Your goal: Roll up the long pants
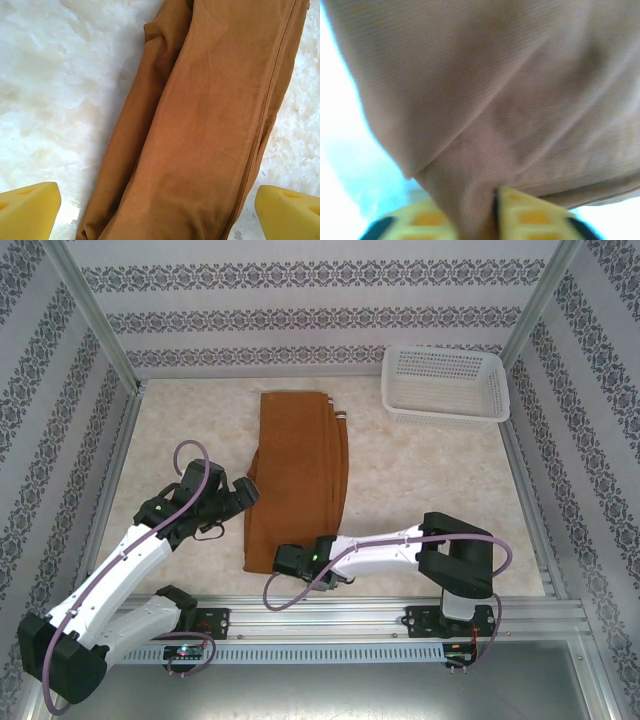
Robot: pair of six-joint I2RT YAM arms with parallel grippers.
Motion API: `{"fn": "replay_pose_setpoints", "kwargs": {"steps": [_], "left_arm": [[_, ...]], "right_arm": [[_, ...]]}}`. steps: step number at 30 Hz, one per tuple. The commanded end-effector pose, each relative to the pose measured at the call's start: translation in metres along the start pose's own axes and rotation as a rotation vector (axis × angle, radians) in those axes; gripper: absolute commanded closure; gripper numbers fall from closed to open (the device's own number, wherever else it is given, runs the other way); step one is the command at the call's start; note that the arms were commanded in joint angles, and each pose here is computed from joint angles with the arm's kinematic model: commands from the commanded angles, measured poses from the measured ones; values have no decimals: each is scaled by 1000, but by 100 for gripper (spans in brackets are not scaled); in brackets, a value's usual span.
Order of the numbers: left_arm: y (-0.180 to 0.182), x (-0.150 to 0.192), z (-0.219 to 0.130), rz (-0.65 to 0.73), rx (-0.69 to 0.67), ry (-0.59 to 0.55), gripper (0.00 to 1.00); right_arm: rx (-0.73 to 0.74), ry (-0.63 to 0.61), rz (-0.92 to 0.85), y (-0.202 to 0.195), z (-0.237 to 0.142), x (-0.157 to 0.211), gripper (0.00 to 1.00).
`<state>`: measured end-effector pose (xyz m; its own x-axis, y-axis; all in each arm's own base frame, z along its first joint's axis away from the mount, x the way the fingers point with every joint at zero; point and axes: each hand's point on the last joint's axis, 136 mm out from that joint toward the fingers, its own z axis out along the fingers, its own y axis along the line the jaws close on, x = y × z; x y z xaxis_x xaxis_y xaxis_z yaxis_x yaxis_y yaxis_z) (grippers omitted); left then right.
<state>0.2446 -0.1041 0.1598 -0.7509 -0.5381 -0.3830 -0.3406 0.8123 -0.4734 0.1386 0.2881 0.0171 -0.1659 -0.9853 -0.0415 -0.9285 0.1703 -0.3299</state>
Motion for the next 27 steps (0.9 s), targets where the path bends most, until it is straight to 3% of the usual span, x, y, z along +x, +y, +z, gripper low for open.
{"fn": "replay_pose_setpoints", "kwargs": {"steps": [1,11,18,20,21,22,23,24,27], "left_arm": [[3,1,-1,2,-23,-2,0],[0,-2,-5,-6,-14,-8,0],[-8,-4,-6,-10,14,-12,1],[-13,-6,-4,-25,35,-16,25],[-18,-8,-2,-38,58,-18,43],[-27,-8,2,-47,96,-16,70],[-33,-8,7,-59,126,-7,89],[-39,-8,13,-72,155,-1,100],[-49,-2,36,-88,172,53,100]], "right_arm": [[-93,12,9,6,-9,4,100],[-382,-71,177,-15,-74,-23,100],[-539,-23,245,-20,-72,-22,100],[-560,-3,259,-19,-66,-19,100],[-571,4,269,-19,-64,-19,100],[-574,15,279,-19,-61,-18,100],[-574,29,283,-20,-59,-17,100],[-570,43,286,-20,-56,-16,100],[-574,58,300,-20,-52,-16,100]]}}
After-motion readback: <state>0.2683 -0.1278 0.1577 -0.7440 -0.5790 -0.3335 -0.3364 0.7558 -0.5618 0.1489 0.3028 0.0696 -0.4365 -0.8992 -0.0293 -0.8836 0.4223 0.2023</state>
